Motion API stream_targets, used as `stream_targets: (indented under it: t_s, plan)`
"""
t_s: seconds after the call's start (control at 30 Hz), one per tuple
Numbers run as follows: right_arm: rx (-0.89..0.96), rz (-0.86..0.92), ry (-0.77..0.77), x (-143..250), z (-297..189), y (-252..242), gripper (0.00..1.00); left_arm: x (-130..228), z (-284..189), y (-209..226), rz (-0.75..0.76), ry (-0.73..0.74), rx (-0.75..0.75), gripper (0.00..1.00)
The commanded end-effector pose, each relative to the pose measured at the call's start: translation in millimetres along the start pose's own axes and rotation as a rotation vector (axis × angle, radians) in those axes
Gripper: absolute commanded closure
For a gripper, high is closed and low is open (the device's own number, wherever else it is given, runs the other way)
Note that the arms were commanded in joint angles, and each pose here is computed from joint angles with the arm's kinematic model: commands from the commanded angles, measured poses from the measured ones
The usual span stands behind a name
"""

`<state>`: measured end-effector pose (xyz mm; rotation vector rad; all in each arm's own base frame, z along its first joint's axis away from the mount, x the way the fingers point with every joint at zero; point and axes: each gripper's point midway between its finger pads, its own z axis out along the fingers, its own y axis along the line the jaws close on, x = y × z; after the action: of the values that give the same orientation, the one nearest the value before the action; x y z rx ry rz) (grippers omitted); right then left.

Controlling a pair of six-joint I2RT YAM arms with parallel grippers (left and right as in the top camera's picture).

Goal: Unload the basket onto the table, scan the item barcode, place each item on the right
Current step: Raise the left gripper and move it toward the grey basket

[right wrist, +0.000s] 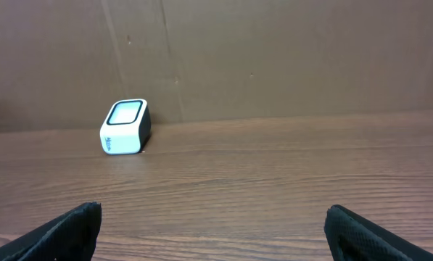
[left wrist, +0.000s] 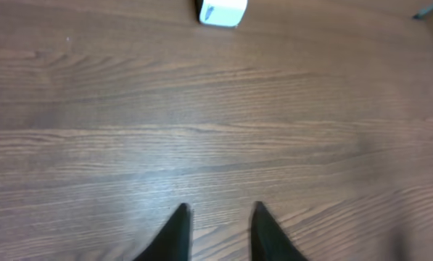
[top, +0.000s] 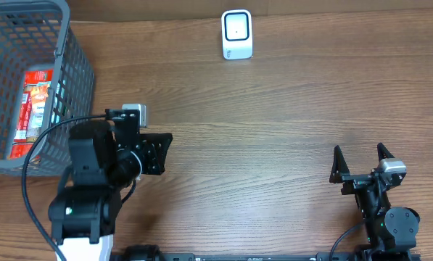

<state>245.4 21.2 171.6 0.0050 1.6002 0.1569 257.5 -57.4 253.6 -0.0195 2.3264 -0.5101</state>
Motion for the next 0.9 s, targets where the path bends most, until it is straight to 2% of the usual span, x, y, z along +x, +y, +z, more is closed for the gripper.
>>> stream_targets:
  t_s: [0.0, 0.23, 0.53, 0.57, 0.6, 0.63, 0.67, 0.77, 0.87]
  plan:
    - [0.005, -0.001, -0.004, 2, 0, -2, 0.0, -5, 2, -1, -0.006, 0.007, -0.002, 0.88]
    - [0.005, -0.001, -0.004, 2, 0, -2, 0.0, -2, 12, 21, -0.082, 0.042, -0.106, 0.89]
    - [0.005, -0.001, -0.004, 2, 0, -2, 0.0, 11, 26, 39, -0.123, 0.125, -0.186, 0.8]
    - [0.005, -0.001, -0.004, 2, 0, -2, 0.0, 12, 27, 44, -0.125, 0.133, -0.206, 0.76]
    - [0.005, -0.001, -0.004, 2, 0, -2, 0.0, 13, 29, 47, -0.127, 0.142, -0.219, 0.67]
    - [0.005, 0.0, -0.004, 2, 0, -2, 0.0, 15, 31, 50, -0.13, 0.154, -0.234, 0.53]
    - [0.005, -0.001, -0.004, 2, 0, -2, 0.0, 16, 34, 52, -0.133, 0.167, -0.241, 0.3]
    - [0.005, -0.001, -0.004, 2, 0, -2, 0.0, 22, 41, 56, -0.145, 0.206, -0.248, 0.23]
    - [0.005, -0.001, -0.004, 2, 0, -2, 0.0, 28, 47, 59, -0.156, 0.244, -0.254, 0.1]
